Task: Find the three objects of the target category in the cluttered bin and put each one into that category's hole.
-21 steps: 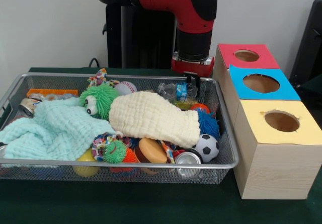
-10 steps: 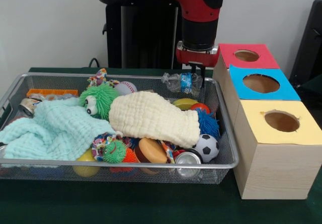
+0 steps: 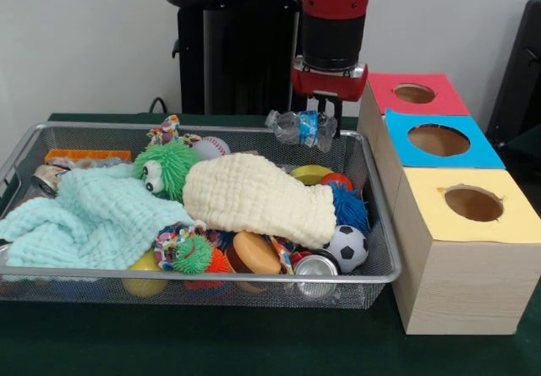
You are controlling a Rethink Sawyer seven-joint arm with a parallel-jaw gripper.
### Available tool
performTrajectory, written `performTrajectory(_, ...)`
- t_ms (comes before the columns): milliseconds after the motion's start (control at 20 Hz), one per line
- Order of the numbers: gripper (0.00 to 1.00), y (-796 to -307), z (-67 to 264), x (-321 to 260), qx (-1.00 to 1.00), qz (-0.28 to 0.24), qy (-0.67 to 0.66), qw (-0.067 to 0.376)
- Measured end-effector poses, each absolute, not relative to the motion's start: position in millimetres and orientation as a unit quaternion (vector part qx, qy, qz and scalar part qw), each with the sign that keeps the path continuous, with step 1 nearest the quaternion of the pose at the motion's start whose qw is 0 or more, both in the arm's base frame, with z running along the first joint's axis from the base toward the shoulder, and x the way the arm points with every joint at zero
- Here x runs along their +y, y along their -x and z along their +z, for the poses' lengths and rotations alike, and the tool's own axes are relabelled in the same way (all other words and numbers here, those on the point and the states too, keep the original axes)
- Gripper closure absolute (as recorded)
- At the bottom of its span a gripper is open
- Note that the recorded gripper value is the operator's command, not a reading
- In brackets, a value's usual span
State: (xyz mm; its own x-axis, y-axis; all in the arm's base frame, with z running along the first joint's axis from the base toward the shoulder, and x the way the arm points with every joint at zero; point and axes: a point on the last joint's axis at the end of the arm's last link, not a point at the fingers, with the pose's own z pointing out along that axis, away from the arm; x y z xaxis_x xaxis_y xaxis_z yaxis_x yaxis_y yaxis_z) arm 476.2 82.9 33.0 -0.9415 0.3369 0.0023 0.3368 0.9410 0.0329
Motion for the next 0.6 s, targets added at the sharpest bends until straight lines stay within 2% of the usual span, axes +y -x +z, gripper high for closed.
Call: performTrajectory(600, 1.00, -466.2, 69.0, 86.3, 0.986, 0.003, -0.161, -0.041)
